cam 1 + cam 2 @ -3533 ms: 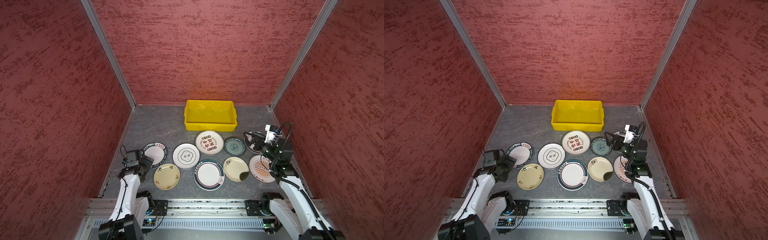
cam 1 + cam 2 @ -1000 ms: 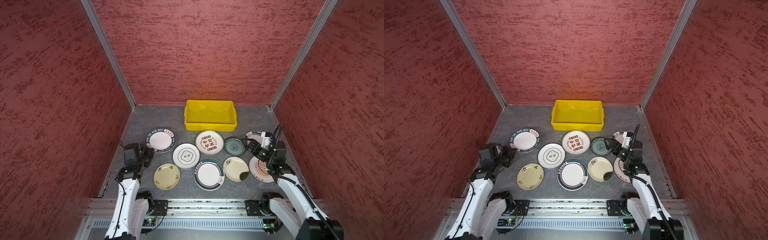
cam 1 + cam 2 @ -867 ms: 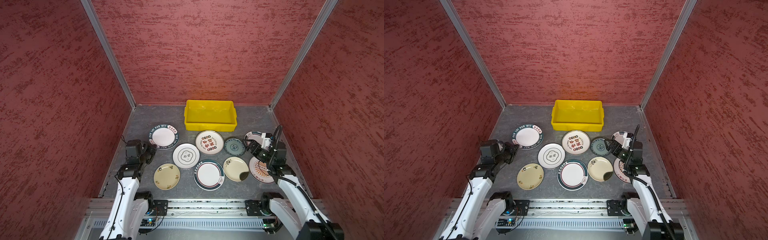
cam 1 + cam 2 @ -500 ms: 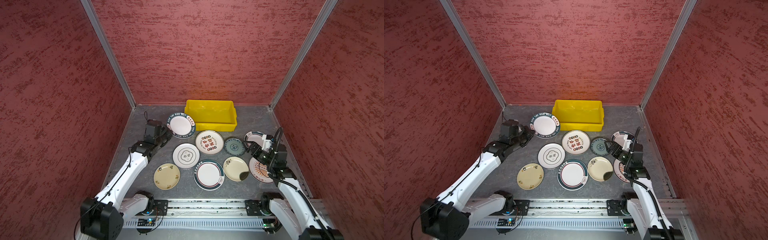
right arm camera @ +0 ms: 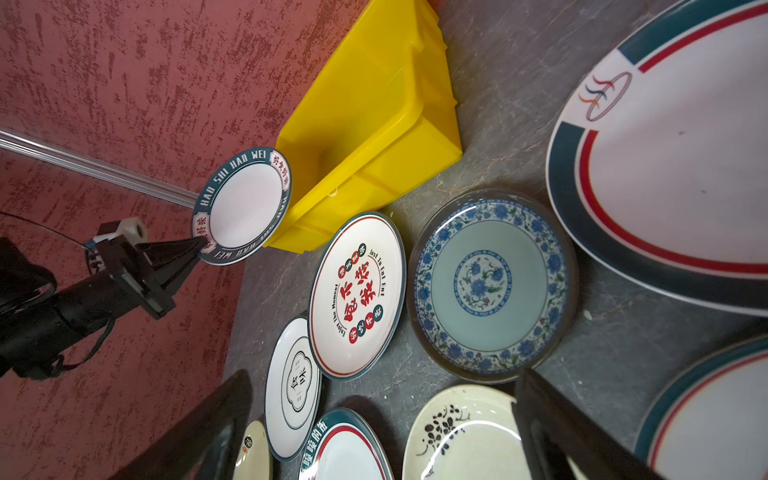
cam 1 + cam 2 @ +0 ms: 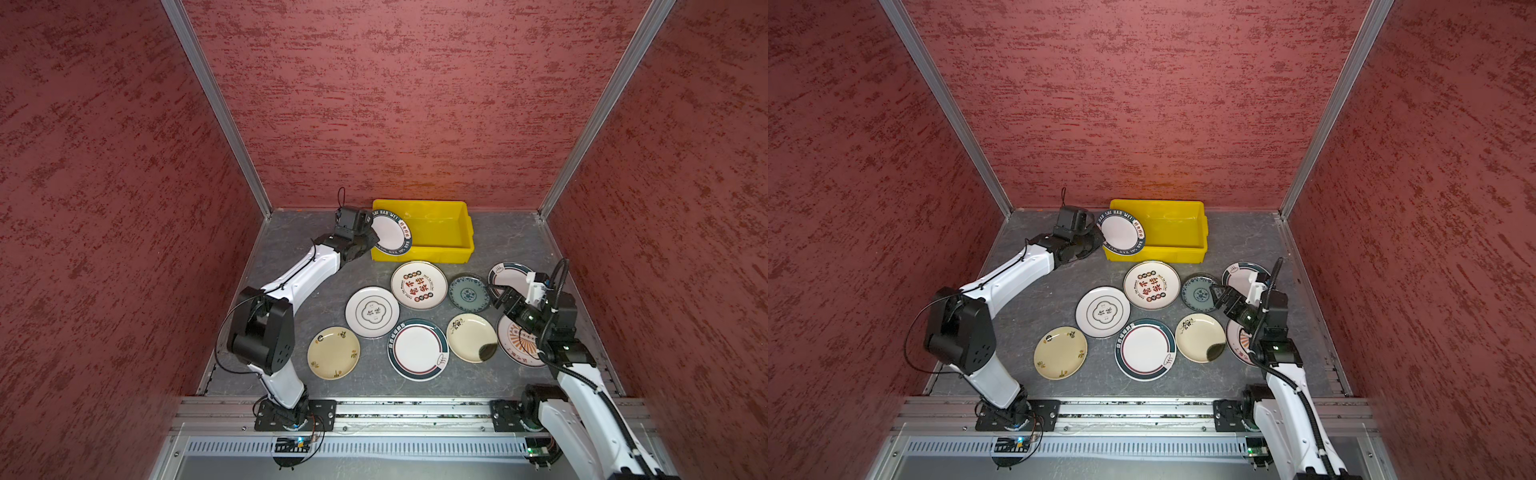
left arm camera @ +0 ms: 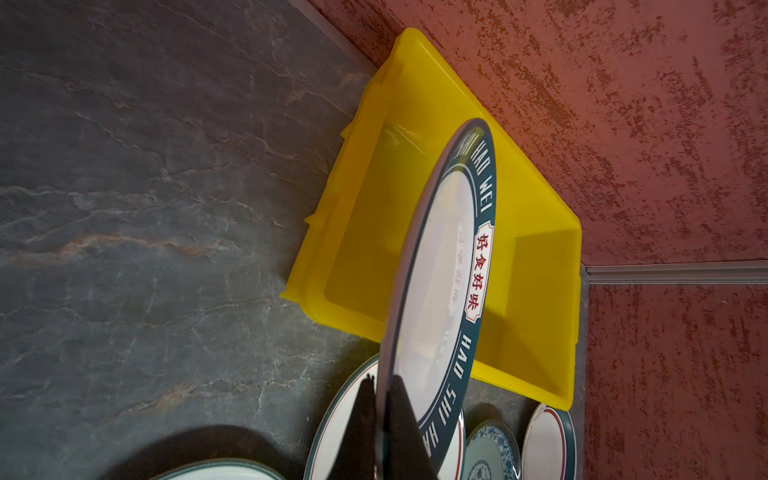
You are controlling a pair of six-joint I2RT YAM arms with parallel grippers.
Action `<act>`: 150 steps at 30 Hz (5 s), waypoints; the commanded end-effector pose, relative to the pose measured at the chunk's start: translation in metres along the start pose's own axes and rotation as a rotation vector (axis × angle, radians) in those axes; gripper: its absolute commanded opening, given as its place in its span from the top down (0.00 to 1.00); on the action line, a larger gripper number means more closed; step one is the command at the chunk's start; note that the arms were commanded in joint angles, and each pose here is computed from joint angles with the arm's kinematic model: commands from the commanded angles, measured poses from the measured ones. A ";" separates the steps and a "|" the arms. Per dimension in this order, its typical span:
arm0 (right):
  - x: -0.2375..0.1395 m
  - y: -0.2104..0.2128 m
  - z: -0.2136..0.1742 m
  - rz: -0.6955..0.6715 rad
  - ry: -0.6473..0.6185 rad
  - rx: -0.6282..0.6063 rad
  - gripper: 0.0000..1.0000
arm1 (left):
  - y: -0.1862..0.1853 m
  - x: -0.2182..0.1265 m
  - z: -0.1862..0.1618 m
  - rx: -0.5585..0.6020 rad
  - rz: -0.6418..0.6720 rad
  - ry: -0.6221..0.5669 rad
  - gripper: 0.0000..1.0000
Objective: Place the plates into the plastic bin on the countertop
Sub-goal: 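Lift the green-rimmed plate upright with the left gripper toward the yellow bin, then lower the green-rimmed plate into the yellow bin and open the left gripper, then withdraw the left gripper from the bin while the right gripper moves over the striped plate, then lower the right gripper and pinch the green-and-red striped plate's rim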
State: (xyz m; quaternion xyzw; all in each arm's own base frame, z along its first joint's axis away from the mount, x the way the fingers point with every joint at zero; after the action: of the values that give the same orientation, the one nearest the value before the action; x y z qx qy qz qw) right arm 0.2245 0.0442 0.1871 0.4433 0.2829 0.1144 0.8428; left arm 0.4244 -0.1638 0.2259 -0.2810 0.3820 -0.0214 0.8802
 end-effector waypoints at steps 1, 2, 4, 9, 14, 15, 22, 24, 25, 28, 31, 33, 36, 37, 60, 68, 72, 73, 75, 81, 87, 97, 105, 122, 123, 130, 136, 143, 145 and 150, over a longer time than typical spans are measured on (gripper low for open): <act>-0.003 -0.006 -0.008 -0.013 0.005 0.017 0.01 | -0.013 0.009 0.022 0.051 0.007 -0.063 1.00; -0.004 -0.006 -0.009 -0.013 0.004 0.016 0.01 | -0.013 0.016 0.024 0.056 0.023 -0.058 1.00; -0.006 -0.006 -0.009 -0.013 0.004 0.015 0.01 | -0.015 0.026 0.025 0.069 0.036 -0.049 1.00; -0.006 -0.008 -0.010 -0.031 0.007 0.004 0.01 | -0.019 0.051 0.026 0.109 0.086 -0.013 1.00; -0.004 -0.011 -0.011 -0.036 0.010 0.006 0.01 | -0.018 0.069 0.020 0.123 0.108 0.011 1.00; -0.004 -0.011 -0.011 -0.036 0.013 0.006 0.01 | -0.019 0.071 0.019 0.124 0.111 0.016 1.00; -0.002 -0.011 -0.010 -0.050 0.020 0.001 0.01 | -0.016 0.092 0.009 0.152 0.152 0.063 1.00; -0.002 -0.013 -0.010 -0.056 0.023 0.004 0.01 | -0.016 0.096 0.008 0.163 0.168 0.074 1.00; -0.002 -0.013 -0.011 -0.058 0.024 0.006 0.01 | -0.015 0.098 0.007 0.173 0.182 0.081 1.00; -0.001 -0.014 -0.011 -0.063 0.030 0.006 0.01 | -0.015 0.102 0.004 0.203 0.221 0.092 1.00; -0.001 -0.014 -0.011 -0.066 0.031 0.003 0.01 | -0.015 0.108 -0.001 0.217 0.236 0.112 1.00; 0.000 -0.014 -0.010 -0.068 0.033 0.004 0.01 | -0.014 0.112 -0.003 0.214 0.235 0.126 1.00; 0.001 -0.015 -0.009 -0.078 0.034 0.007 0.01 | -0.012 0.116 -0.005 0.204 0.233 0.153 1.00; 0.002 -0.017 -0.009 -0.086 0.036 0.011 0.01 | -0.010 0.117 -0.005 0.195 0.231 0.158 1.00; -0.001 -0.022 -0.003 -0.207 0.029 0.021 0.01 | -0.006 0.101 0.002 0.240 0.254 0.113 0.49; -0.009 -0.021 0.022 -0.384 -0.027 -0.061 0.01 | -0.004 0.066 0.008 0.242 0.209 0.030 0.37; -0.005 -0.015 0.034 -0.414 -0.028 -0.085 0.01 | -0.015 0.033 0.011 0.284 0.134 -0.021 0.27; -0.005 -0.015 0.037 -0.425 -0.031 -0.092 0.01 | -0.017 0.025 0.012 0.298 0.124 -0.033 0.26; -0.003 -0.016 0.043 -0.454 -0.043 -0.102 0.01 | -0.017 0.008 0.012 0.314 0.112 -0.059 0.22; -0.007 -0.018 0.064 -0.529 -0.100 -0.132 0.01 | -0.006 -0.035 0.001 0.327 0.063 -0.105 0.05; -0.023 -0.020 0.081 -0.545 -0.215 -0.116 0.01 | 0.008 -0.069 -0.024 0.314 -0.075 -0.120 0.01; -0.032 -0.057 0.096 -0.691 -0.250 -0.022 0.01 | 0.042 -0.109 -0.058 0.322 -0.134 -0.121 0.01; -0.031 -0.081 0.101 -0.653 -0.235 0.070 0.01 | 0.061 -0.098 -0.095 0.312 -0.225 -0.058 0.01; -0.024 -0.082 0.105 -0.635 -0.204 0.033 0.01 | 0.075 -0.096 -0.111 0.381 -0.280 -0.108 0.01; -0.022 -0.083 0.102 -0.621 -0.191 0.034 0.01 | 0.076 -0.096 -0.112 0.385 -0.278 -0.113 0.01; -0.013 -0.088 0.097 -0.586 -0.142 0.028 0.01 | 0.083 -0.094 -0.111 0.364 -0.287 -0.115 0.01; -0.003 -0.091 0.102 -0.559 -0.127 0.024 0.01 | 0.084 -0.091 -0.112 0.345 -0.304 -0.097 0.01; 0.004 -0.098 0.101 -0.552 -0.114 0.039 0.01 | 0.090 -0.083 -0.113 0.313 -0.280 -0.078 0.01; 0.005 -0.101 0.100 -0.560 -0.116 0.042 0.01 | 0.092 -0.081 -0.113 0.305 -0.277 -0.070 0.01; 0.013 -0.114 0.099 -0.558 -0.120 0.080 0.01 | 0.092 -0.078 -0.113 0.297 -0.282 -0.063 0.01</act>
State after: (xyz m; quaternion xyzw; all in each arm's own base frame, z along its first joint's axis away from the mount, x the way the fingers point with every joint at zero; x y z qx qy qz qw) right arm 0.2807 -0.0798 0.1386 0.3799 0.3620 -0.1585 0.8364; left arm 0.2734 -0.1196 0.1686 -0.1930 0.3089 -0.1847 0.9128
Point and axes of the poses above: each gripper's point midway between its finger pads, its own x axis out along the fingers, its own y axis along the line the jaws close on, z = x × y, the point moved 6 cm from there along -x, back along the fingers, and after that the axes turned 7 degrees about x, right-handed, at the moved point
